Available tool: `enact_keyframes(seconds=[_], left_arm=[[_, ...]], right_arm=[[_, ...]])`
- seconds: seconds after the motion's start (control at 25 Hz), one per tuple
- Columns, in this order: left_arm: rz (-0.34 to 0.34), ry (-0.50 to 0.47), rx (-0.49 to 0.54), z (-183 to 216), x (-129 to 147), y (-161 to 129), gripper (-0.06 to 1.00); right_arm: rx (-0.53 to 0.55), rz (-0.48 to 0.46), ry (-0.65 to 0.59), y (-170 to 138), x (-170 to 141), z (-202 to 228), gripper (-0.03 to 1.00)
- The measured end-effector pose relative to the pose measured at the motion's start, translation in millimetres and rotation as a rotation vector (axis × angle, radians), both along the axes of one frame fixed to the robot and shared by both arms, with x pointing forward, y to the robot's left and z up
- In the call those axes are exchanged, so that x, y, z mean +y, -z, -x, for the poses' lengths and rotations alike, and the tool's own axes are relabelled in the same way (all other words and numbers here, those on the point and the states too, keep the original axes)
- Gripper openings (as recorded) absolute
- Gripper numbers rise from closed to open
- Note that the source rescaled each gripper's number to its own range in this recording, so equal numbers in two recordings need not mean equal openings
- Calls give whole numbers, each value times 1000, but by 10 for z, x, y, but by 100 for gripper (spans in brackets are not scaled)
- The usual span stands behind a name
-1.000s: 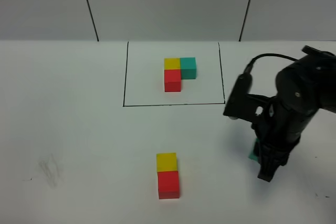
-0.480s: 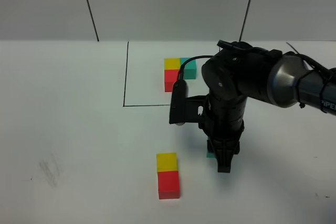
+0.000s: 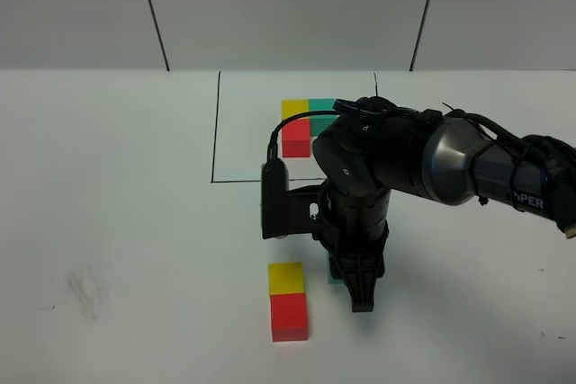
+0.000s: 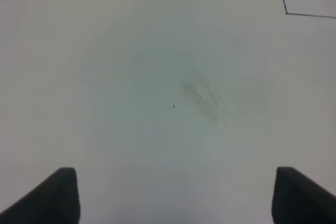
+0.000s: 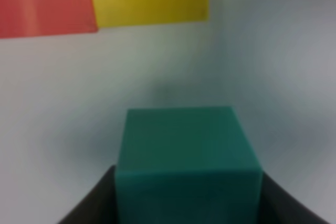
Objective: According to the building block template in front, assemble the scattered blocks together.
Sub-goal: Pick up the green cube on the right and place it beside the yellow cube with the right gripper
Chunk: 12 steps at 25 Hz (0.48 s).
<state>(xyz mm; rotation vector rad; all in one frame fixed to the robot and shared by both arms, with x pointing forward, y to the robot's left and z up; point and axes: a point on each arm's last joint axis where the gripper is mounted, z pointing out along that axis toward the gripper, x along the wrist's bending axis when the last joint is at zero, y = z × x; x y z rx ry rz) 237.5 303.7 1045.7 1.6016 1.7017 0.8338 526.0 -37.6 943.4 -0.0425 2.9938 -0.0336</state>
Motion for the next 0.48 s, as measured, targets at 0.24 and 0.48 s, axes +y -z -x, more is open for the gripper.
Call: enact_keyframes(seconds=[0.24,0.48], left_arm=[[0,0,0,0,0,0,76],[0,0,0,0,0,0,76]], right_arm=[[-14,-19,-85,-2,91,48,20],[-21,-48,-113,-4,141,64,20]])
